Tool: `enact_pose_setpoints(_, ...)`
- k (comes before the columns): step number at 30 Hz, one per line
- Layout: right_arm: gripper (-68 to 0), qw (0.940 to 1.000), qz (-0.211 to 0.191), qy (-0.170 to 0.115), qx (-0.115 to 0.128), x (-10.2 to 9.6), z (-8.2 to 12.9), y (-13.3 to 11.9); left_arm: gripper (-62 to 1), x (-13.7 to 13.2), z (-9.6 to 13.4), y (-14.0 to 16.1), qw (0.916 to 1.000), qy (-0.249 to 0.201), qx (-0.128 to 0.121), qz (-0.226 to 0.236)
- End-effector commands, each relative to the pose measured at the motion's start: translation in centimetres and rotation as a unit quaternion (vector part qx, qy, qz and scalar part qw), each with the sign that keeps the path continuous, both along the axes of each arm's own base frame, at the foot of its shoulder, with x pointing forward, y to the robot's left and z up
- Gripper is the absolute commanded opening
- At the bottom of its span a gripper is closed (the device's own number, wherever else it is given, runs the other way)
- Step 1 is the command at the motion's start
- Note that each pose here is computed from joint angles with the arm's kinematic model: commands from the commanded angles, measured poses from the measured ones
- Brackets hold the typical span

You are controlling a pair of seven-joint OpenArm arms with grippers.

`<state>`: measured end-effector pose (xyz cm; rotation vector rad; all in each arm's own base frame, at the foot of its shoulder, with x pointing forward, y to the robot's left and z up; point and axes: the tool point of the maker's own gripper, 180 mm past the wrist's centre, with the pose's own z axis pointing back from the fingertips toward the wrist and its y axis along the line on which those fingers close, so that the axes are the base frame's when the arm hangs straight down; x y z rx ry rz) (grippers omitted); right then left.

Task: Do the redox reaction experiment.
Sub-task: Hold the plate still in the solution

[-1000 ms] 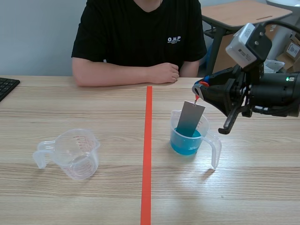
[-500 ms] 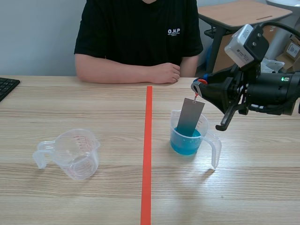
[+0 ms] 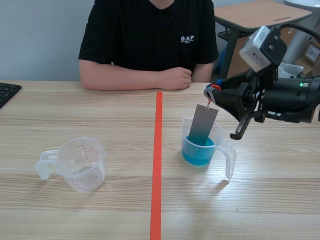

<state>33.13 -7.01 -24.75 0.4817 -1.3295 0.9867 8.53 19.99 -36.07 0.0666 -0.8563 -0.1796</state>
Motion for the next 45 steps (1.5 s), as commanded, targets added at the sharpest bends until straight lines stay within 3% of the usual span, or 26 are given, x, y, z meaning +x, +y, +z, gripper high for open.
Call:
enact_pose_setpoints(1, -66.0, 0.9999, 0.002, 0.000, -0.010, 0.0, -0.1, -0.1, -56.0, 0.3, 0.4, -0.2, 1.0000, -0.009, -0.003, 0.000)
enact_pose_setpoints(36, -66.0, 0.9999, 0.002, 0.000, -0.011, 0.0, 0.0, -0.2, -56.0, 0.3, 0.4, -0.2, 1.0000, -0.009, -0.003, 0.000)
enact_pose_setpoints(45, -66.0, 0.9992, 0.018, -0.026, -0.023, -0.4, 1.6, 0.1, -56.0, 0.3, 0.4, -0.2, 1.0000, -0.009, -0.003, 0.000)
